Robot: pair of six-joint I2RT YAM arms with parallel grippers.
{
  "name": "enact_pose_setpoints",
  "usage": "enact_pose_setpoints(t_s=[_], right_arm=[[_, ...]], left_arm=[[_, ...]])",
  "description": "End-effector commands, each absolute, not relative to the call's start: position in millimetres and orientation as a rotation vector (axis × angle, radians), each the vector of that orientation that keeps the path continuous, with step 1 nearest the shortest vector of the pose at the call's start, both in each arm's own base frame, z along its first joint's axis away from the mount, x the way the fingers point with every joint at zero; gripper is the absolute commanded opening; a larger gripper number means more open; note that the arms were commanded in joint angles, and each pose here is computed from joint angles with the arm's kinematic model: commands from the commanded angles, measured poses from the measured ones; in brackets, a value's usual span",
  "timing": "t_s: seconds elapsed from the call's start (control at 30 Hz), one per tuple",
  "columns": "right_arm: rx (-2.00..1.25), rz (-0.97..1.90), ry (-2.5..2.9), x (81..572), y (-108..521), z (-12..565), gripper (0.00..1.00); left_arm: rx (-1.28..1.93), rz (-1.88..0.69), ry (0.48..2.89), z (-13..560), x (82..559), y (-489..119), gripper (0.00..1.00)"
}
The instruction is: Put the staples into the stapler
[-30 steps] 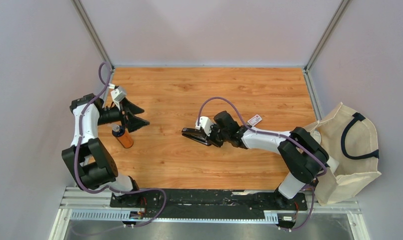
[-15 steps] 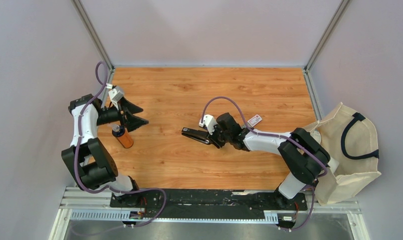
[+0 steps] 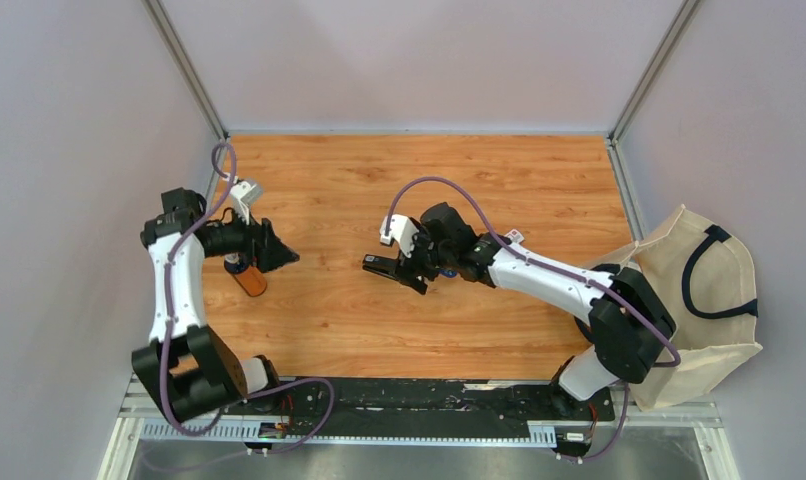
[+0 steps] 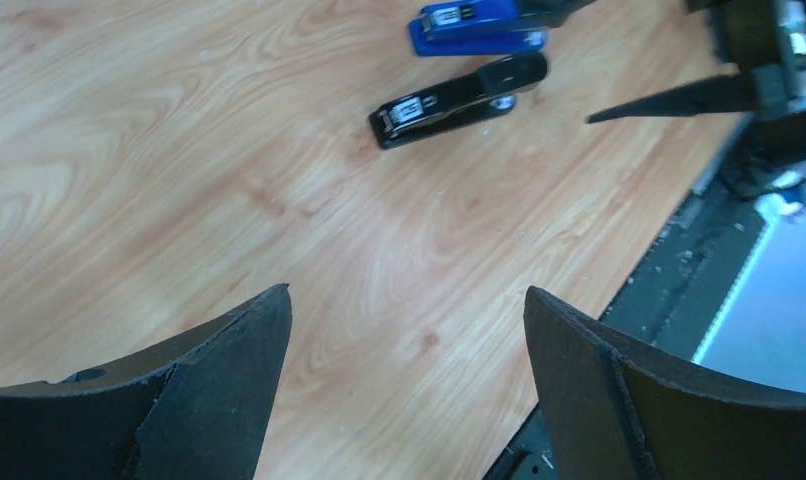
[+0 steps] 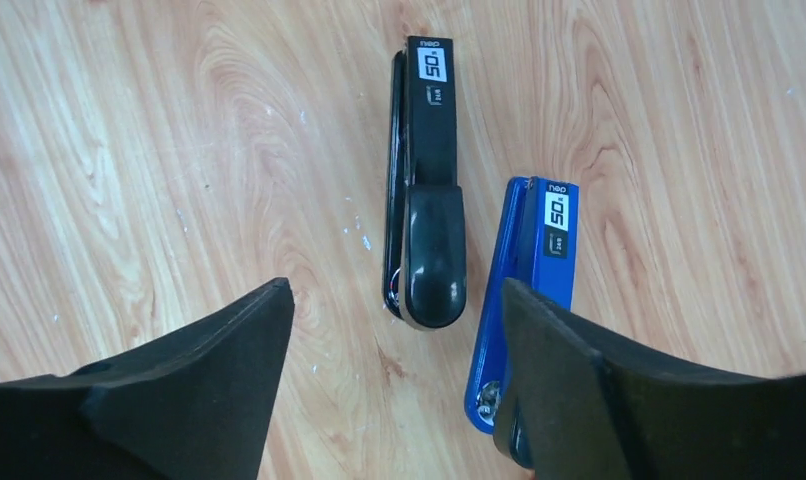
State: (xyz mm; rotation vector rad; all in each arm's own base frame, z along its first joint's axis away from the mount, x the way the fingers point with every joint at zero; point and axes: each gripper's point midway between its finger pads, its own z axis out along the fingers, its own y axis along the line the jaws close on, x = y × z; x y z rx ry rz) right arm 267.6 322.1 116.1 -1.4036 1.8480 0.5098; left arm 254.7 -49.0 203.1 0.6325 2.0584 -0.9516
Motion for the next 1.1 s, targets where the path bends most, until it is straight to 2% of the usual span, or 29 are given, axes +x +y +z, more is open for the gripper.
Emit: enact_pose_setpoints(t_s=[0.0,0.1,0.27,0.43,0.6,0.8,1.07], right_arm=[[-1.412,0.341,1.866,273.2,299.6,140.4,0.87],[-1.253,0.118,1.866,301.0,273.6,171.2,1.00],[-0.970,-0.100,1.781,312.7,222.3,232.3,1.00],[-0.641,-0.247,1.647,309.0,163.9,291.7,1.00],[-0.384,-0.210,1.496,288.2,109.7,342.5,1.00],[-0.098,-0.172,1.316,256.2,45.2,400.3,1.00],[-0.069,-0.144,1.293,251.9,38.3,394.1,1.00]], left_arm=[[0.432,-0.613,2.129,215.7,278.9,-22.7,0.94],[0.373,-0.528,2.093,232.2,288.4,-14.1,0.94],[0.304,-0.357,1.965,276.8,288.2,-4.0,0.94],[0.338,-0.130,1.743,326.9,259.1,-2.5,0.94],[0.318,0.060,1.568,349.2,222.0,0.4,0.94],[0.304,0.052,1.547,338.0,207.4,-6.2,0.94],[0.313,0.031,1.525,342.8,198.5,-13.8,0.94]])
